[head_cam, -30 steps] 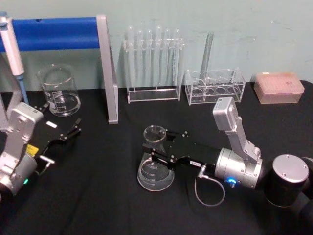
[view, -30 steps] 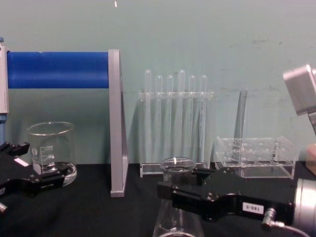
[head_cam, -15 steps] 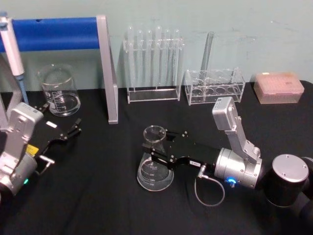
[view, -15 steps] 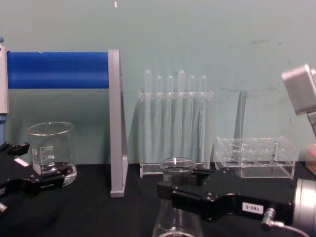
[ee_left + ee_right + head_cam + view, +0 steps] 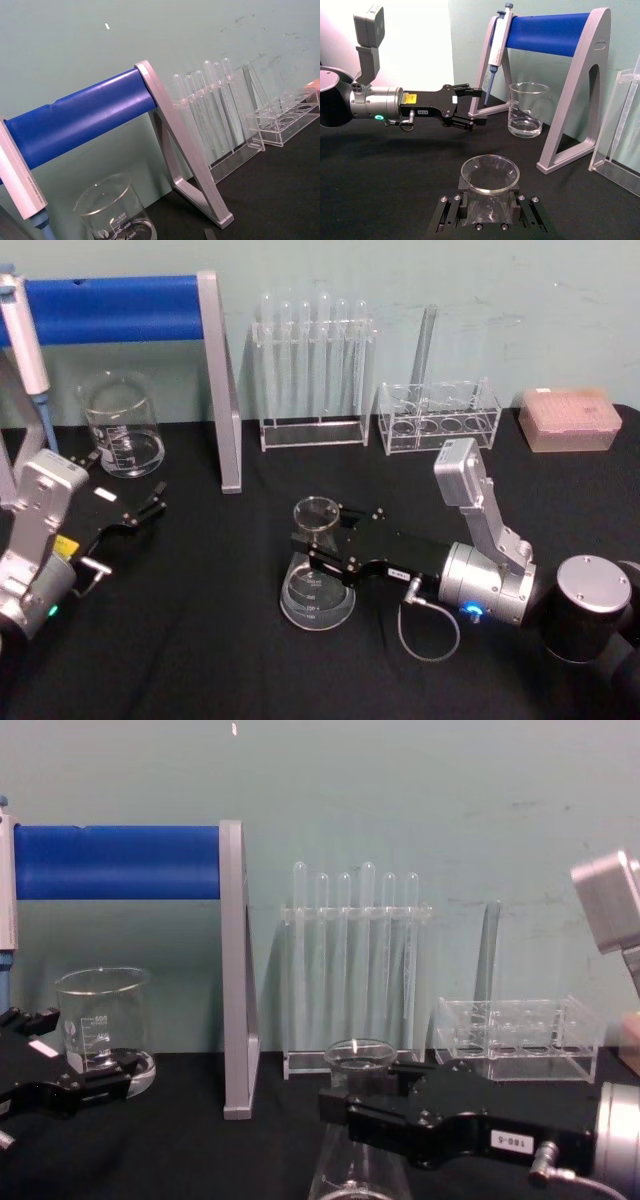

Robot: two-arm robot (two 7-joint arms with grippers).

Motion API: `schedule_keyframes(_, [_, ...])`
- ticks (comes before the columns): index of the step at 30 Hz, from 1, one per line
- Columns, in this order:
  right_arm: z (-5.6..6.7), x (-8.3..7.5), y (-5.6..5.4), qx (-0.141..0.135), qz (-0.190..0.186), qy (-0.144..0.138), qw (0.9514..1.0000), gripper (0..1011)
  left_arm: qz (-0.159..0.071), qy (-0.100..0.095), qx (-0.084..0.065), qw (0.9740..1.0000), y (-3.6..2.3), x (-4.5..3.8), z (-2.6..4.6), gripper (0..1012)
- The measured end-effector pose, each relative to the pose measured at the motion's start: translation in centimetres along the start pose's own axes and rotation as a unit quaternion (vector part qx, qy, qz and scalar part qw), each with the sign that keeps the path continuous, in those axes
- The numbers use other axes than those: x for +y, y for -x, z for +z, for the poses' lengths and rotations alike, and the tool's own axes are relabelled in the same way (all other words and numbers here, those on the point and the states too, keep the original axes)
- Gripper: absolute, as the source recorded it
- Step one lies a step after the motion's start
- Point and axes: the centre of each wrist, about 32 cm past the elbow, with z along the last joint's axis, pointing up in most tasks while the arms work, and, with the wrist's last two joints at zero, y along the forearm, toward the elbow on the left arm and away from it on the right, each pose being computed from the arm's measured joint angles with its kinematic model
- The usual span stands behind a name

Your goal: Grasp the erlenmeyer flask with one hand, shake it three times, then place it back.

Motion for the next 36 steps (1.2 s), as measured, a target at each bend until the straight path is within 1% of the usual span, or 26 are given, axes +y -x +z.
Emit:
schedule_keyframes(6, [0.0, 0.0, 0.0, 0.0, 0.0, 0.0, 1.0, 450, 0.0, 0.0, 0.0, 1.0, 0.0, 0.0, 0.0, 1001])
schedule_keyframes(8, [0.0, 0.0, 0.0, 0.0, 0.0, 0.0, 1.0, 472, 0.0, 0.0, 0.0, 1.0, 0.0, 0.0, 0.0, 1001])
schedule_keyframes(10, [-0.04, -0.01, 0.0, 0.0, 0.0, 0.002, 1.0, 569, 0.0, 0.0, 0.0, 1.0, 0.0, 0.0, 0.0, 1001])
schedule_keyframes(13, [-0.03, -0.01, 0.01, 0.0, 0.0, 0.002, 1.0, 627, 0.0, 0.0, 0.0, 1.0, 0.0, 0.0, 0.0, 1001])
schedule_keyframes(14, [-0.04, -0.01, 0.01, 0.0, 0.0, 0.002, 1.0, 686, 0.0, 0.0, 0.0, 1.0, 0.0, 0.0, 0.0, 1001])
schedule_keyframes(15, [-0.03, -0.01, 0.01, 0.0, 0.0, 0.002, 1.0, 715, 0.0, 0.0, 0.0, 1.0, 0.0, 0.0, 0.0, 1001])
schedule_keyframes(17, [-0.03, -0.01, 0.0, 0.0, 0.0, 0.002, 1.0, 752, 0.0, 0.0, 0.0, 1.0, 0.0, 0.0, 0.0, 1001])
schedule_keyframes(19, [-0.03, -0.01, 0.01, 0.0, 0.0, 0.002, 1.0, 824, 0.0, 0.0, 0.0, 1.0, 0.0, 0.0, 0.0, 1001])
schedule_keyframes(21, [-0.03, -0.01, 0.0, 0.0, 0.0, 0.002, 1.0, 865, 0.0, 0.0, 0.0, 1.0, 0.0, 0.0, 0.0, 1001])
schedule_keyframes(22, [-0.03, -0.01, 0.0, 0.0, 0.0, 0.002, 1.0, 917, 0.0, 0.0, 0.0, 1.0, 0.0, 0.0, 0.0, 1001])
schedule_keyframes(26, [-0.02, 0.0, 0.0, 0.0, 0.0, 0.001, 1.0, 1003, 0.0, 0.0, 0.0, 1.0, 0.0, 0.0, 0.0, 1001])
schedule_keyframes(36, [0.0, 0.0, 0.0, -0.001, 0.0, 0.001, 1.0, 1000, 0.0, 0.0, 0.0, 1.0, 0.0, 0.0, 0.0, 1001])
